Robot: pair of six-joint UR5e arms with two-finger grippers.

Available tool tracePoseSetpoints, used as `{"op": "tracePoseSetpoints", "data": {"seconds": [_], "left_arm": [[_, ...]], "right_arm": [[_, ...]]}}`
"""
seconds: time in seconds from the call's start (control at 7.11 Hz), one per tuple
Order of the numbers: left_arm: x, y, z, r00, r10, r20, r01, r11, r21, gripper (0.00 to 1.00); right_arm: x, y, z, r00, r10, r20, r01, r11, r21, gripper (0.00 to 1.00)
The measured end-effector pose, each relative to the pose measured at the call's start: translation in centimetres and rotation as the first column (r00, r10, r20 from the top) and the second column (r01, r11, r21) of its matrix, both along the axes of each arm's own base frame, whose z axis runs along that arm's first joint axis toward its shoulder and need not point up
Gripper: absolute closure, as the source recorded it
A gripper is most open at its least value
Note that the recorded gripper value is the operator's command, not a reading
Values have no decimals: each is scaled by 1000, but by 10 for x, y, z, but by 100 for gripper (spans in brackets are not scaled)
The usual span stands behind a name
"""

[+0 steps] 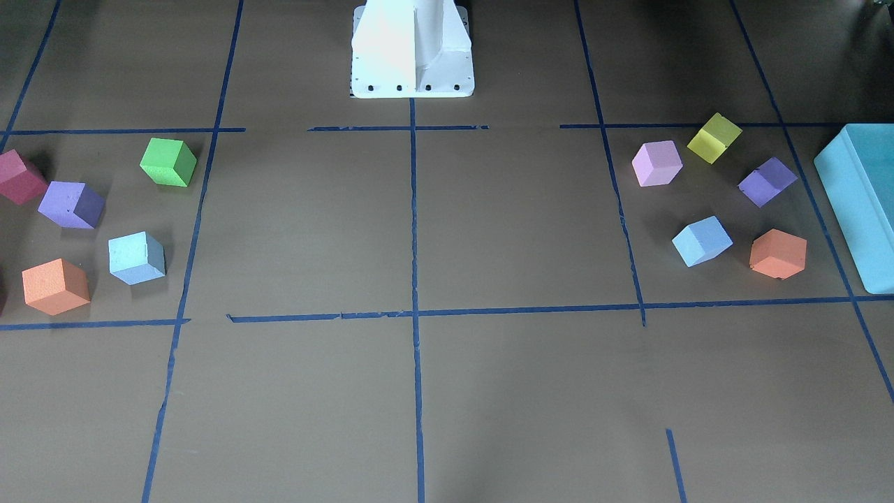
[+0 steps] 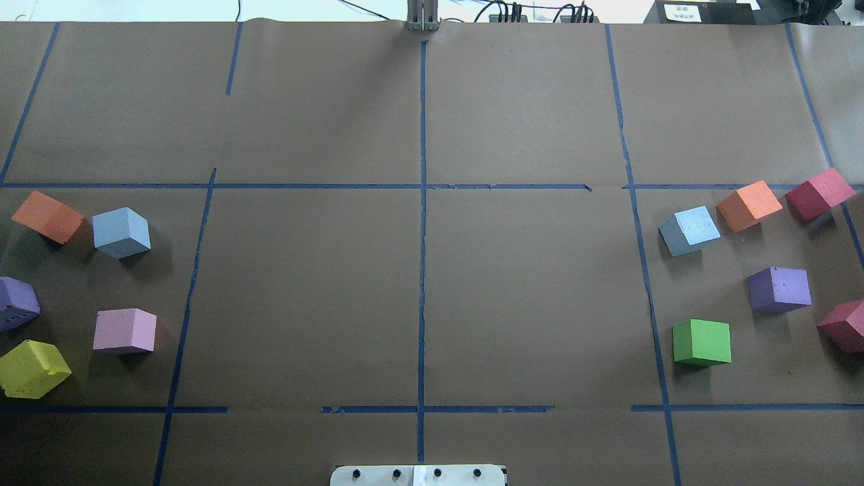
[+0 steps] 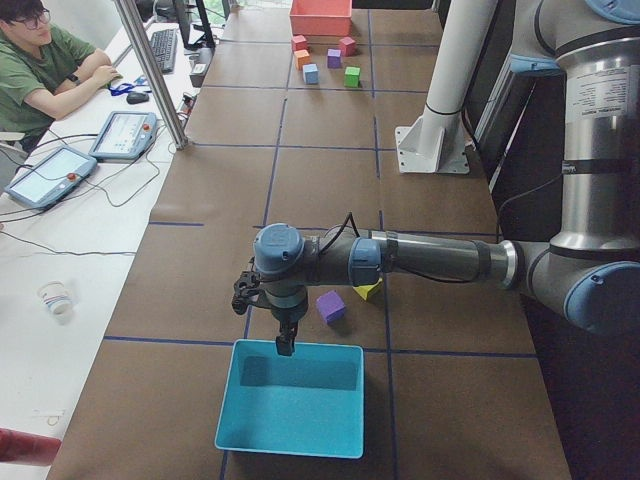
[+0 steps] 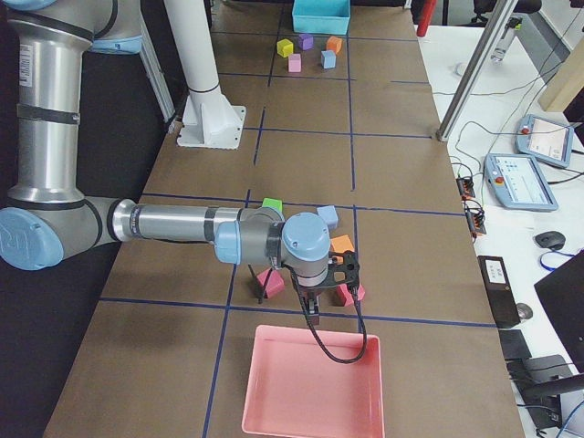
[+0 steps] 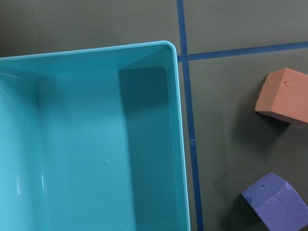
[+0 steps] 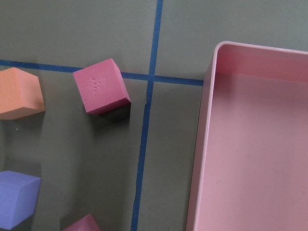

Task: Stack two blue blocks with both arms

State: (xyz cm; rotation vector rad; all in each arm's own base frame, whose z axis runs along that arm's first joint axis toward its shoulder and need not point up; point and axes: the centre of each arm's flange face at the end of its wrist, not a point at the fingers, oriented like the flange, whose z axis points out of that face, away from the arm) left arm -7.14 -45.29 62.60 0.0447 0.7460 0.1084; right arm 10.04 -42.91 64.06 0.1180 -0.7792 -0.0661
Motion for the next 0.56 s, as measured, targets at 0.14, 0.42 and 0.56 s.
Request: {"op": "tracePoseSetpoints", "data": {"seconds": [0.14, 0.42, 0.56], "left_arm": [[0, 0, -4, 1000, 0, 0, 0, 1000, 8, 0], [1, -1, -16, 1000, 1, 3, -1, 999, 32, 0], [1, -5, -22, 1000, 1, 8, -2, 999, 44, 0]], "right_arm": [[-1, -1, -1, 1000, -2, 1, 2, 1000, 0, 0], [-4, -4, -1, 1000, -6, 2, 6, 1000, -1, 0], [-4, -9, -5, 1000, -6, 0, 6, 1000, 7, 0]]}}
